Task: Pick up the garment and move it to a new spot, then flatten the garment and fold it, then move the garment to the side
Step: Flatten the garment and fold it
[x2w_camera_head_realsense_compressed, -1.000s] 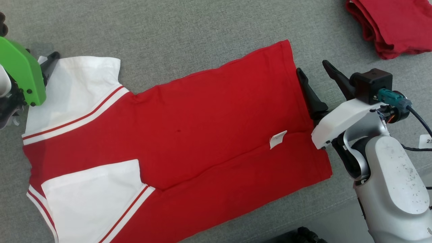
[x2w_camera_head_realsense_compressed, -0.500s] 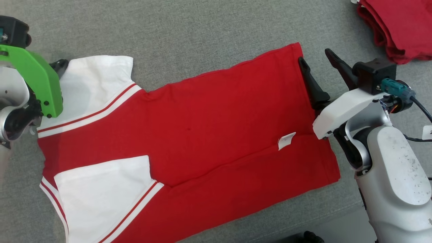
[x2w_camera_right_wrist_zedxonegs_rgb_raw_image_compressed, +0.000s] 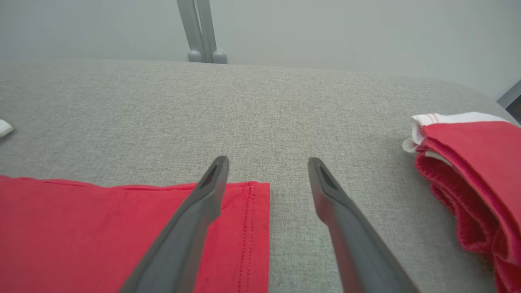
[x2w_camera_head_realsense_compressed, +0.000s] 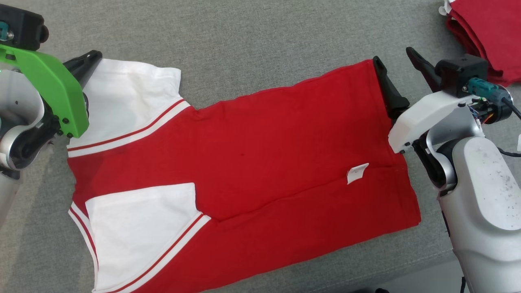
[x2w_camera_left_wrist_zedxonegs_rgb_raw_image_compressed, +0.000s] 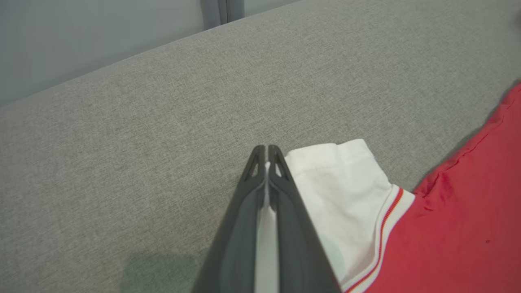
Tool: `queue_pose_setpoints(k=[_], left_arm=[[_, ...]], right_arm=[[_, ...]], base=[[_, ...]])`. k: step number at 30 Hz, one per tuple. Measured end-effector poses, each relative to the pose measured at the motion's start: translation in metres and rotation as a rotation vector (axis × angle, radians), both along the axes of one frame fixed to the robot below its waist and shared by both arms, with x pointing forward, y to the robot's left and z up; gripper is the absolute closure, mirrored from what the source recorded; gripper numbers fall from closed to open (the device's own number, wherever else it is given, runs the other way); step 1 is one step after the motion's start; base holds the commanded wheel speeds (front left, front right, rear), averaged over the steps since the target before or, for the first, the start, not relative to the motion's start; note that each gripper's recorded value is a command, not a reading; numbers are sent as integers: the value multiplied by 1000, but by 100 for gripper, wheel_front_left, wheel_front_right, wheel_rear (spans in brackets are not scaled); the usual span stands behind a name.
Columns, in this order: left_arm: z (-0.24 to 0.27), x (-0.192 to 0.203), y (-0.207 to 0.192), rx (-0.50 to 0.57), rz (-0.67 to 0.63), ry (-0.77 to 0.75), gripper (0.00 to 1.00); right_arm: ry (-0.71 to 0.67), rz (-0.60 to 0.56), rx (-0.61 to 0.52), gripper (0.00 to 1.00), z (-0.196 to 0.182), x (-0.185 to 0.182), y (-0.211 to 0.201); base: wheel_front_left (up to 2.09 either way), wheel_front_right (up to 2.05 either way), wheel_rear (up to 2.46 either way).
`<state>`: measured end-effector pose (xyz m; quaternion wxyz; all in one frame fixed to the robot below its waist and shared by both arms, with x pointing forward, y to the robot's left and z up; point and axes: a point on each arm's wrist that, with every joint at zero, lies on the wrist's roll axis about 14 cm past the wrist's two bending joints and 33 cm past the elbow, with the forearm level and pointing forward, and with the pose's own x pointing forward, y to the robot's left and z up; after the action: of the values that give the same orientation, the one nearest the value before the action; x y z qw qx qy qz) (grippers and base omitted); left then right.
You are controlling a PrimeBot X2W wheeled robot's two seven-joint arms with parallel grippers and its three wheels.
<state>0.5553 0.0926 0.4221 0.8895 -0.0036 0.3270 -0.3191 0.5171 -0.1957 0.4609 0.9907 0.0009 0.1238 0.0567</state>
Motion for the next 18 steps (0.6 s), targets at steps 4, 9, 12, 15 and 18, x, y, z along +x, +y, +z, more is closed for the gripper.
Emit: queue_pose_setpoints(k=[4, 9, 12, 15, 18], left_arm=[[14, -3, 1, -21, -5, -43, 100], [27, -13, -2, -53, -20, -82, 100], [30, -25, -5, -73, -31, -92, 100], [33, -34, -8, -95, -37, -104, 100], [36, -41, -8, -104, -38, -112, 100]], right_arm=[[6, 7, -8, 0, 0, 7, 2], [76, 11, -21, 0, -16, 6, 4], [126, 15, -43, 0, -28, 7, 3], [166, 22, -72, 0, -35, 9, 2], [193, 27, -62, 0, -40, 12, 6]], base=[[0, 0, 0], [0, 0, 0], [0, 0, 0], [0, 0, 0], [0, 0, 0]])
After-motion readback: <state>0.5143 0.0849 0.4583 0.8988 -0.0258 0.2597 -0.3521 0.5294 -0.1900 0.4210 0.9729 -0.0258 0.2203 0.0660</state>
